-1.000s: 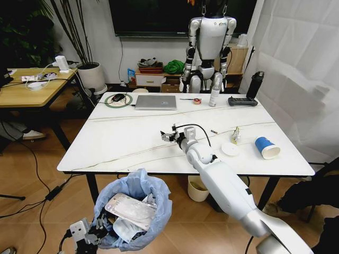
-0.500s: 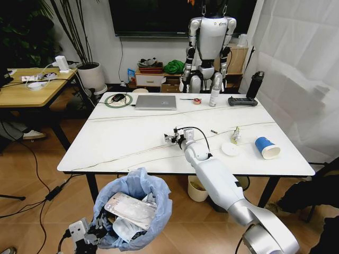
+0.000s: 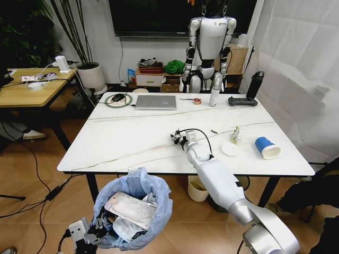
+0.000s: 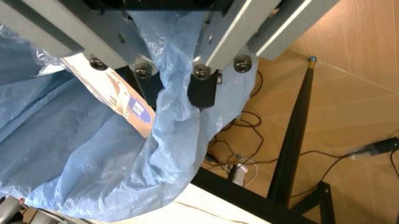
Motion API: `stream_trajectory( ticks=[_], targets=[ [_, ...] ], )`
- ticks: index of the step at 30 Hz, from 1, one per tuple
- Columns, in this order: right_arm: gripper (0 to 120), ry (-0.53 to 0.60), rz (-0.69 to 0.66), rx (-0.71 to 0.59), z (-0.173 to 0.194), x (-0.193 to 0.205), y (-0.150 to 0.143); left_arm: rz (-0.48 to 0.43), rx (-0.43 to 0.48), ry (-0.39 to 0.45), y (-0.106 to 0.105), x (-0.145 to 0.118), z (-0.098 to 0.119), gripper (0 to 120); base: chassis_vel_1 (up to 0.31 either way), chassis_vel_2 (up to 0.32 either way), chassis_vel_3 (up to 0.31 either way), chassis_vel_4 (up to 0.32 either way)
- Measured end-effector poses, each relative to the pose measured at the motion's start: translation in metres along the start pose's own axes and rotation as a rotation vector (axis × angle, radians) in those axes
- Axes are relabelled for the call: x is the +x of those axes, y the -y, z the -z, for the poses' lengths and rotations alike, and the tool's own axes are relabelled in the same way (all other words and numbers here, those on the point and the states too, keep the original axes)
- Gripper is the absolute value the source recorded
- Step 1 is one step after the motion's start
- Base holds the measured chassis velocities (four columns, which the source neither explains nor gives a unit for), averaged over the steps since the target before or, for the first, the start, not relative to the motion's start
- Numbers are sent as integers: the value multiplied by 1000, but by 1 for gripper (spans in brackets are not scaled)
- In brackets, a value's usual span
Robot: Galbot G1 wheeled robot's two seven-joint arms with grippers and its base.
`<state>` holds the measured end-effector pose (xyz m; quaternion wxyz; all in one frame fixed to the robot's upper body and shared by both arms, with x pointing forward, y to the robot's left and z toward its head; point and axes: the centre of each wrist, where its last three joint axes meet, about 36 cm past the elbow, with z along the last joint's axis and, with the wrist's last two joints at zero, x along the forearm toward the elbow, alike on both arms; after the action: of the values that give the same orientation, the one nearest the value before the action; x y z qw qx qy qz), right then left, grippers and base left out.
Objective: Pick up the trash bin and place the trash from the table into it.
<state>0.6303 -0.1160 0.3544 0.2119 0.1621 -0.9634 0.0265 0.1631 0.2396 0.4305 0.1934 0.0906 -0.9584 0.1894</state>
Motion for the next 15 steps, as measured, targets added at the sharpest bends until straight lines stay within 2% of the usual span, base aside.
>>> stream_trajectory(
  ticks=[4,8,10,11,15],
  targets=[
    [25,-1,0,4,-2,1,1,-1,1,1,0,0,0,0,0,0,0,0],
    [7,-4,3,10,-5,2,-1,-2,1,1,0,-1,0,0,0,0,0,0],
    [5,-4,3,11,-6,2,-1,-2,1,1,0,-1,0,0,0,0,0,0],
    [0,-4,5,12,-6,2,-2,-2,2,1,0,-2,0,0,0,0,0,0],
    [0,10,14,8,-5,8,-1,-2,3,0,-1,-2,0,0,0,0,0,0]
  ],
)
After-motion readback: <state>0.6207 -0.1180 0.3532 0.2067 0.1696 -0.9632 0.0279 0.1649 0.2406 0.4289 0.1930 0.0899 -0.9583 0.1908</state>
